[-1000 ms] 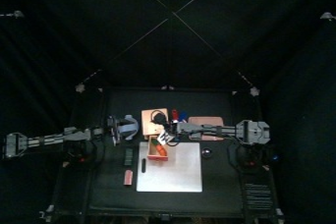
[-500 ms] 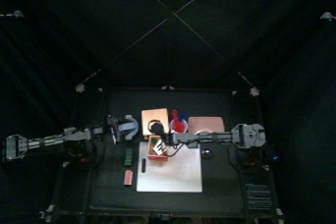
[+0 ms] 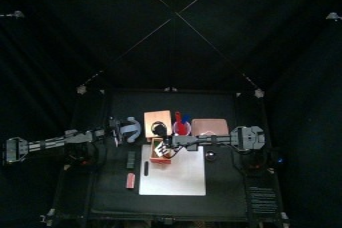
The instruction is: Grab carrot from drawer
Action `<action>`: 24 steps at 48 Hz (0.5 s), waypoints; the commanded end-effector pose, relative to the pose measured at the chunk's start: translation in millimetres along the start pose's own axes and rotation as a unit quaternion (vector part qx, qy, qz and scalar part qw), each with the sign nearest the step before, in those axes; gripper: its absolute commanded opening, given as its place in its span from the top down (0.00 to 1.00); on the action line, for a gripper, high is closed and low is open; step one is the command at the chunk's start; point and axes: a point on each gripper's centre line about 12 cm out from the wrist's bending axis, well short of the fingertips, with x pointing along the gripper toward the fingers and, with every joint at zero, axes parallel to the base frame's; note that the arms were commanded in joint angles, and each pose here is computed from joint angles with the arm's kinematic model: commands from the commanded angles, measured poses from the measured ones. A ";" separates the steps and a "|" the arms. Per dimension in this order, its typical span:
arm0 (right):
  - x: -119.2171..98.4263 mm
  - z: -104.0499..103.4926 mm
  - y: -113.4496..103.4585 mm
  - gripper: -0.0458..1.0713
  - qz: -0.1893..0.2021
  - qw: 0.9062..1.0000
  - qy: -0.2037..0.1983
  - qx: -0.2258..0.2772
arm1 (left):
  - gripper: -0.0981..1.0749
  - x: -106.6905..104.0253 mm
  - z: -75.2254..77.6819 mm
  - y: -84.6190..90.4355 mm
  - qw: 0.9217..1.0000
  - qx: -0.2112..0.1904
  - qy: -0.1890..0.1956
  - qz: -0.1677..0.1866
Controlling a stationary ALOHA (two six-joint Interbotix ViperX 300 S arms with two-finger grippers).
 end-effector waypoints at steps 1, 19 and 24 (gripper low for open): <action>-12.5 11.0 7.3 0.17 0.007 1.000 -0.010 0.004 | 0.20 1.2 5.7 0.7 1.000 0.002 -0.010 0.001; 0.2 13.5 11.9 0.17 -0.009 1.000 0.010 0.008 | 0.20 0.7 2.6 0.8 1.000 0.000 -0.006 0.001; 4.8 12.8 12.1 0.17 -0.011 1.000 0.013 0.008 | 0.20 0.6 1.9 0.5 1.000 0.000 -0.005 0.001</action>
